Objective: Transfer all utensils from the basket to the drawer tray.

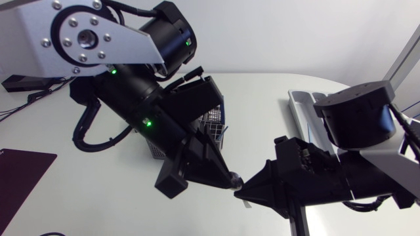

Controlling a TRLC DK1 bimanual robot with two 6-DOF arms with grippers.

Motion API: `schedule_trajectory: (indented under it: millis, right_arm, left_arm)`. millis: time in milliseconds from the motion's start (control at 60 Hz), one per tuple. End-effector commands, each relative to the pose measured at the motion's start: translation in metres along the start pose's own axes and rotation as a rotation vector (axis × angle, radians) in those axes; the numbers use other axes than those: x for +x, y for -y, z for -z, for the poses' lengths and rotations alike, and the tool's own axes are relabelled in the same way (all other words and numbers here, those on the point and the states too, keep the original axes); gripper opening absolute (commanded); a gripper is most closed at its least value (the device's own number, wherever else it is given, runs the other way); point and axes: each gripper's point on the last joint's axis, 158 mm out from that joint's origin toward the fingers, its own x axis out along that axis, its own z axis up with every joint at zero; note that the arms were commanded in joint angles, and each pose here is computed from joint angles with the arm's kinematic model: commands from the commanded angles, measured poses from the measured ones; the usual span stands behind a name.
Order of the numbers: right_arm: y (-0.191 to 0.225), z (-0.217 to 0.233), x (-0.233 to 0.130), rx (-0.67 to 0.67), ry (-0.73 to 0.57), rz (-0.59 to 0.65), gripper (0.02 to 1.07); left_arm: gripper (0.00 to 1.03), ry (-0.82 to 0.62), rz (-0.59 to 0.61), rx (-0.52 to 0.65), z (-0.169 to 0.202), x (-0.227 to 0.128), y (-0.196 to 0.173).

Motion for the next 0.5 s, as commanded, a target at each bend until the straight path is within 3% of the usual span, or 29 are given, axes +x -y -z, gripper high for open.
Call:
schedule_trajectory:
  millis: [0, 50, 333, 483]
  right_arm:
    - [-0.001, 0.002, -0.001, 0.035, -0.015, -0.002, 0.08]
    - [0.001, 0.005, -0.003, 0.039, -0.019, 0.006, 0.08]
    - [0.042, 0.05, -0.032, 0.091, -0.084, 0.164, 0.08]
    - [0.076, 0.083, -0.057, 0.121, -0.138, 0.3, 0.08]
  left_arm:
    - [0.89, 0.012, 0.005, -0.005, -0.003, -0.004, -0.005]
    - [0.98, 0.023, -0.006, -0.018, -0.006, -0.008, -0.008]
    - [0.98, 0.095, -0.085, -0.165, -0.016, -0.026, -0.054]
    - [0.98, 0.1, -0.2, -0.225, -0.01, -0.029, -0.09]
